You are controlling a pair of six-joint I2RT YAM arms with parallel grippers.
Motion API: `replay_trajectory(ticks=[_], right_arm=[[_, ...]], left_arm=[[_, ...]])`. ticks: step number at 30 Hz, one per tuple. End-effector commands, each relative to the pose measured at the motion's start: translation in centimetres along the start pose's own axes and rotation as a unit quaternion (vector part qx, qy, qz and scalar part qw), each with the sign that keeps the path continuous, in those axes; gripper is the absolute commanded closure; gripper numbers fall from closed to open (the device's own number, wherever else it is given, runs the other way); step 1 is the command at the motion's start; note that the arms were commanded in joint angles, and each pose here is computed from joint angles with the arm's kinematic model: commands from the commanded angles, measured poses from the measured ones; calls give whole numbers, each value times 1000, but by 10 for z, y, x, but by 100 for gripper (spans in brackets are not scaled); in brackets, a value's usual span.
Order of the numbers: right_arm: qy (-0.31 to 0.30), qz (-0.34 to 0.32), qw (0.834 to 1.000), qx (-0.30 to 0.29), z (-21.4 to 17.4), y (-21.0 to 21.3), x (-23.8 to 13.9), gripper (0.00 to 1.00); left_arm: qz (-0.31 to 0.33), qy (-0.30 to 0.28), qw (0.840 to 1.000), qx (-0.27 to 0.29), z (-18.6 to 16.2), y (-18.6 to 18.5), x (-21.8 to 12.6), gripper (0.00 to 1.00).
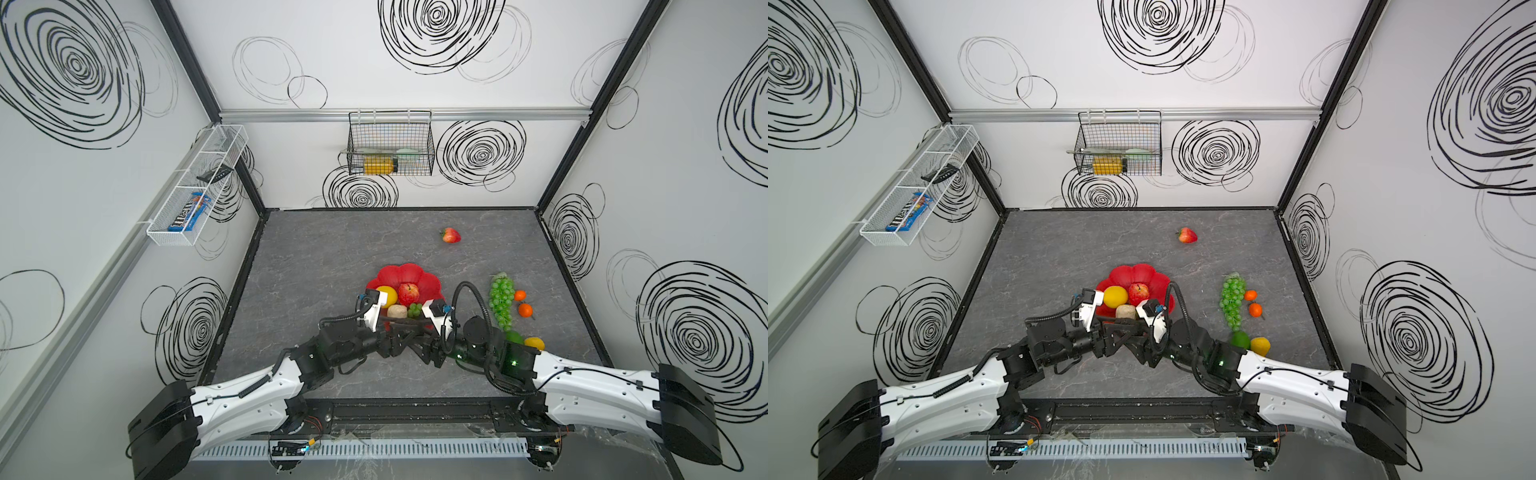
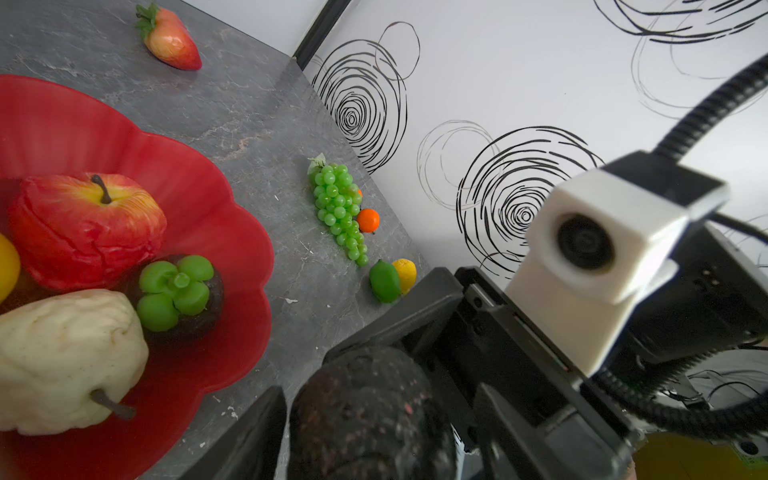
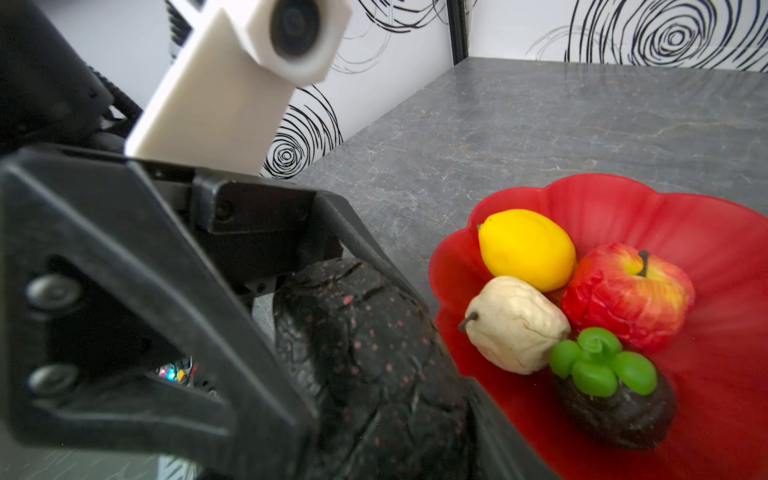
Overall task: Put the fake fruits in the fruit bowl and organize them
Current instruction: 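Carry the avocado toward the left gripper, left gripper grasps it, then move the avocado over the bowl with the left gripper while the right gripper withdraws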
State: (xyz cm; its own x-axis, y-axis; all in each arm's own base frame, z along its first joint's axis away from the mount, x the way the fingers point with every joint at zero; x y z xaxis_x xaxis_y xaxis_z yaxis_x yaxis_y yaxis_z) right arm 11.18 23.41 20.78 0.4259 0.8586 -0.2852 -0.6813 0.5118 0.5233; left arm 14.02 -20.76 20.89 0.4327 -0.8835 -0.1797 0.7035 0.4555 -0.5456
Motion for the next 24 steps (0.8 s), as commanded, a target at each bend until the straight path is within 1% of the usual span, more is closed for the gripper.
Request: replay_trajectory(ticks=[1, 5, 13, 15, 20, 22, 24], right_arm=[[-56, -17, 998, -13, 10, 5, -4, 39], [-68, -23, 997, -17, 9, 8, -5, 39], [-77, -46, 996, -25, 8, 9, -2, 38], [-78, -52, 995, -25, 9, 9, -1, 37], [-78, -62, 995, -22, 8, 7, -1, 30], [-78, -72, 994, -20, 8, 6, -1, 24], [-81, -94, 992, -3, 10, 3, -4, 18]], left_arm=[[-16, -22, 1000, -4, 11, -9, 1, 28], [-15, -20, 1000, -6, 9, -9, 0, 34], [-22, -16, 1000, -6, 10, -11, 0, 52], [-23, -14, 1000, -6, 10, -11, 1, 55], [-16, -11, 1000, 4, 13, -12, 3, 58], [-10, -10, 1000, 10, 16, -12, 4, 58], [-3, -11, 1000, 19, 20, -12, 4, 58]])
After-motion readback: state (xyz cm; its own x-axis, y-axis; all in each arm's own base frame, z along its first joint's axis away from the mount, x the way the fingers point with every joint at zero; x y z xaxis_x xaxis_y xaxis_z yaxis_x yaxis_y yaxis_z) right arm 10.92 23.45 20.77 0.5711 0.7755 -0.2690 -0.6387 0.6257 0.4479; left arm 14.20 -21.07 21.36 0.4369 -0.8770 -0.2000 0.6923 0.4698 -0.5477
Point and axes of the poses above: each gripper's point midway between its finger pads, its own x axis out along the fingers, its own y axis along the line the jaws close on, z = x × y, the point moved 9 cm from there along -x, back along the fingers, and after that the axes turned 14 degrees about x, right-handed, at the moved point
